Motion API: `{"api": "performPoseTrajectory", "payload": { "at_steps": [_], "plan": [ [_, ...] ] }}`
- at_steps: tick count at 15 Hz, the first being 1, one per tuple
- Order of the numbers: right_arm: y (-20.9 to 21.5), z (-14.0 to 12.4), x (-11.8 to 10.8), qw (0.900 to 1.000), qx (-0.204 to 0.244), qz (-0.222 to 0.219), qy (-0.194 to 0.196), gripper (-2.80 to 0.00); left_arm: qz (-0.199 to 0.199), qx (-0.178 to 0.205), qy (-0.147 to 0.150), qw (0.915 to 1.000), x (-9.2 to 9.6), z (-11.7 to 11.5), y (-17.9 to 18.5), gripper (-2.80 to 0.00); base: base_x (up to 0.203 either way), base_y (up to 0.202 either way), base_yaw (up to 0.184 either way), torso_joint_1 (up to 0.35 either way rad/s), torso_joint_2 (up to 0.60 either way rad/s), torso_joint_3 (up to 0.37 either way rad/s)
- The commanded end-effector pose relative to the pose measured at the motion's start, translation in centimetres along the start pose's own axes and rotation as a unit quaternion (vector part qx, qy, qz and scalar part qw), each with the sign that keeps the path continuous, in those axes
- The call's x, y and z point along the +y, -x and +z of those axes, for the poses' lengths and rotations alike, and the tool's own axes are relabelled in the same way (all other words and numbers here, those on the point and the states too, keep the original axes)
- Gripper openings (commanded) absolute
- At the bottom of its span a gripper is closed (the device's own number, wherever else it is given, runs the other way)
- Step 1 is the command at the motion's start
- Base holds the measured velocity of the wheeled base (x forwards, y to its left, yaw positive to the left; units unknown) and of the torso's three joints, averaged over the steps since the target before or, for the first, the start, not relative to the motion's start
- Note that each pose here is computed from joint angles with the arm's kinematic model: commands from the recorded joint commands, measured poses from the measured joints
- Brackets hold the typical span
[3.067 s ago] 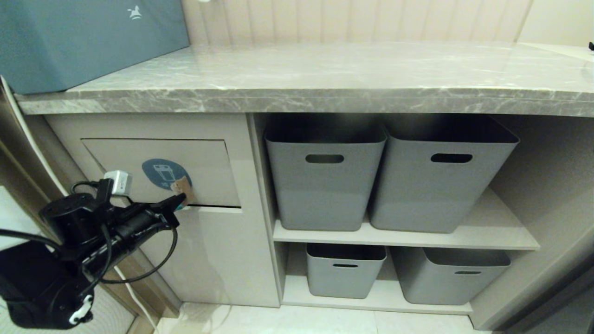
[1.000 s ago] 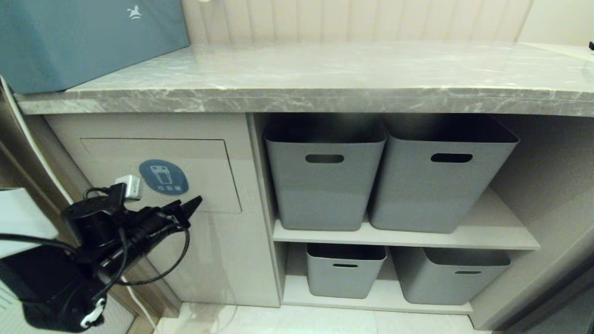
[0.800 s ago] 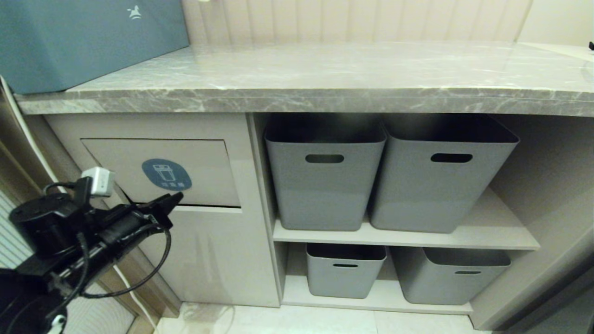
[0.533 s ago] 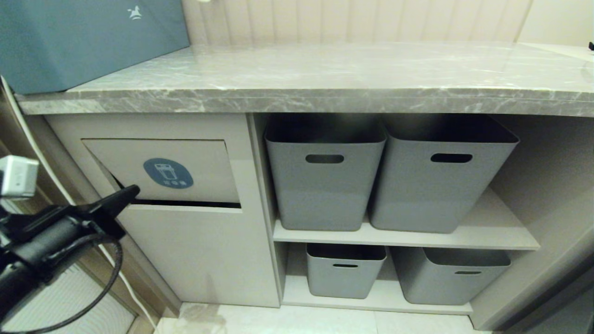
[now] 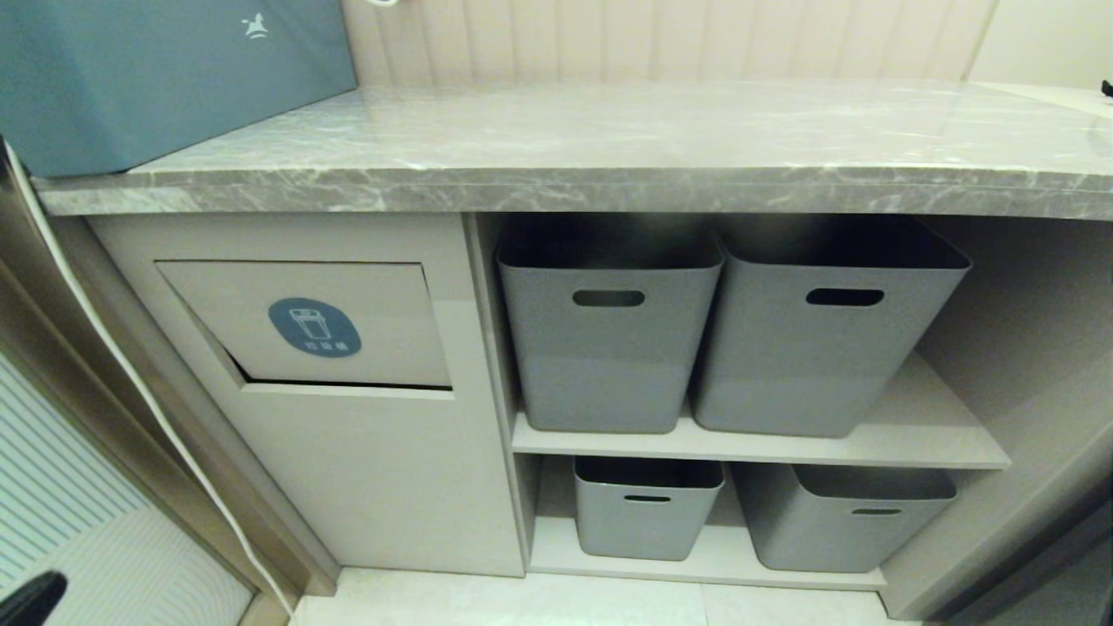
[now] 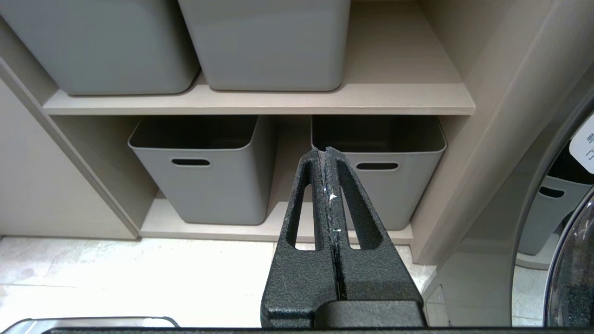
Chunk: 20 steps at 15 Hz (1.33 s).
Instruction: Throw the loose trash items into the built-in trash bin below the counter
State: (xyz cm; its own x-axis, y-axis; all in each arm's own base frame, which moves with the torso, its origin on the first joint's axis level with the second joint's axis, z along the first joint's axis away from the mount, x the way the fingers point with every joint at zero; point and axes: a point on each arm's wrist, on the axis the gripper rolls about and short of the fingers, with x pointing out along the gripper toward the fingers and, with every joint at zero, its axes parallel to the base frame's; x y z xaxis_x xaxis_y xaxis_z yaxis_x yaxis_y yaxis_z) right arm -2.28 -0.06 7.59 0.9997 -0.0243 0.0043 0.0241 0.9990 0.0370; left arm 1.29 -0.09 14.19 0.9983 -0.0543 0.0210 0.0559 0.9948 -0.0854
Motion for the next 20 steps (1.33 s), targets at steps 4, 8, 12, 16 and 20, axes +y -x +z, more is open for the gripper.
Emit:
{"api": "performPoseTrajectory", "payload": {
  "at_steps": [4,8,12,16,20],
  "plan": [
    [0.0,0.0,0.0,1.000,0.001,-0.001,-0.001,-2.80,0.028,-0.012,-0.011,0.9995,0.4,-6.0,3.8,-2.80,0.000,0.000,0.000,0.000,0.00,0.000],
    [0.0,0.0,0.0,1.000,0.001,-0.001,-0.001,-2.80,0.034,0.003,-0.013,0.9994,0.5,-6.5,3.7,-2.80,0.000,0.000,0.000,0.000,0.00,0.000],
    [0.0,0.0,0.0,1.000,0.001,0.000,0.002,-2.80,0.034,0.003,-0.013,0.9994,0.5,-6.5,3.7,-2.80,0.000,0.000,0.000,0.000,0.00,0.000],
    [0.0,-0.1,0.0,1.000,0.002,-0.001,0.011,-2.80,0.034,0.003,-0.013,0.9994,0.5,-6.5,3.7,-2.80,0.000,0.000,0.000,0.000,0.00,0.000],
    [0.0,0.0,0.0,1.000,0.001,-0.001,0.005,-2.80,0.034,0.003,-0.013,0.9994,0.5,-6.5,3.7,-2.80,0.000,0.000,0.000,0.000,0.00,0.000]
  ]
}}
